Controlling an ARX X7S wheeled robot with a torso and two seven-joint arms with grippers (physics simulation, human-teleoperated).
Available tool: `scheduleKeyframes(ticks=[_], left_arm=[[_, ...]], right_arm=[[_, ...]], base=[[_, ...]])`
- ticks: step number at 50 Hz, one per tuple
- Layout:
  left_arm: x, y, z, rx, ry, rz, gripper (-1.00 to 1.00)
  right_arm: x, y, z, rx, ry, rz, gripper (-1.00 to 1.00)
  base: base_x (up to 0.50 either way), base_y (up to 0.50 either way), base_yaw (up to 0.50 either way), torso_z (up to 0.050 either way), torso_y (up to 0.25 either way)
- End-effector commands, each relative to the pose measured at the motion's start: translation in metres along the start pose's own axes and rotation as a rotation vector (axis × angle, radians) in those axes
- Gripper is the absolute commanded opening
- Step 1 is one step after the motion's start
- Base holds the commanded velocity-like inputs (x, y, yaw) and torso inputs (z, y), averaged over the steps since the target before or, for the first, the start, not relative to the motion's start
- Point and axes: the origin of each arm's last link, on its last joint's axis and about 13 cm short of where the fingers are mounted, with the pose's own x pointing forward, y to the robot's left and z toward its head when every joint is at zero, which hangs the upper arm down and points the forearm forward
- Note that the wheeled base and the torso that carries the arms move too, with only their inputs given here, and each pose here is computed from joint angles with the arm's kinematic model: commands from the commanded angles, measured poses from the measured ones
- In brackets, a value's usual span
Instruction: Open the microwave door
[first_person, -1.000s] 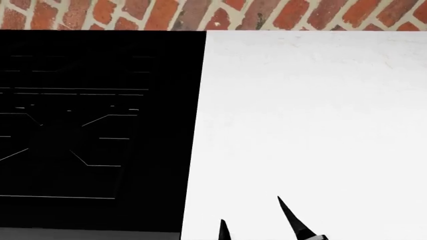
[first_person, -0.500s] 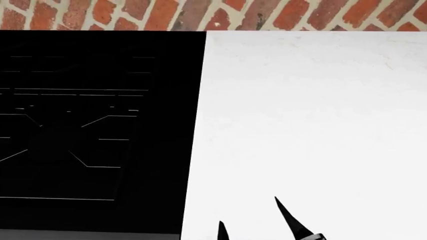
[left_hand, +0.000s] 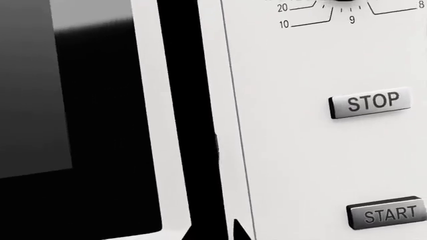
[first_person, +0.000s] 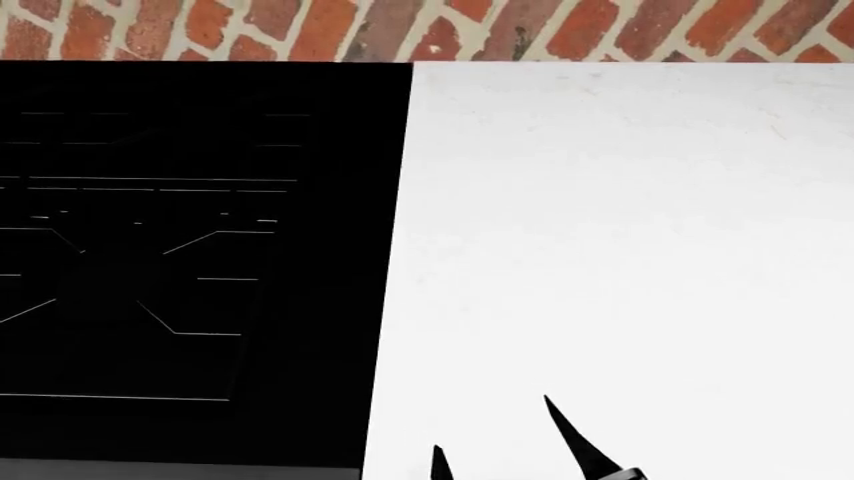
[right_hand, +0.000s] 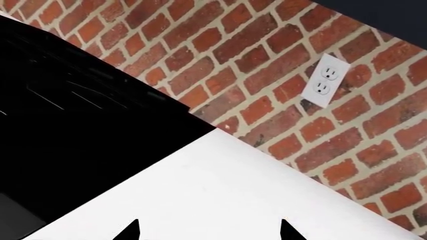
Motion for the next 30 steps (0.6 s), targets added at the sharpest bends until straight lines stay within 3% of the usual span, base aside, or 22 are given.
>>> scheduleKeyframes(ticks=[1, 5, 8, 18, 23, 30], left_arm=[[-0.004, 0.008, -0.001, -0.019, 0.080, -0.016, -1.00], [-0.009, 0.018, 0.009, -0.025, 0.103, -0.016, -1.00], [-0.014, 0.023, 0.021, -0.086, 0.103, -0.036, -1.00], [-0.020, 0.024, 0.045, 0.024, 0.085, -0.090, -1.00], [-0.025, 0.024, 0.058, 0.010, 0.084, -0.121, -1.00], [-0.031, 0.031, 0.073, 0.052, 0.051, -0.138, -1.00]], right_arm=[[0.000, 0.001, -0.001, 0.009, -0.001, 0.010, 1.00], [-0.001, 0.002, -0.002, 0.019, 0.001, 0.018, 1.00], [-0.001, 0.002, -0.003, 0.025, 0.001, 0.021, 1.00], [-0.001, 0.004, -0.005, 0.037, 0.004, 0.039, 1.00], [-0.001, 0.005, -0.008, 0.039, 0.009, 0.042, 1.00], [-0.001, 0.006, -0.010, 0.035, 0.012, 0.044, 1.00]], base=[[0.00, 0.00, 0.00, 0.000, 0.000], [0.00, 0.00, 0.00, 0.000, 0.000], [0.00, 0.00, 0.00, 0.000, 0.000], [0.00, 0.00, 0.00, 0.000, 0.000], [0.00, 0.00, 0.00, 0.000, 0.003], [0.00, 0.00, 0.00, 0.000, 0.005]])
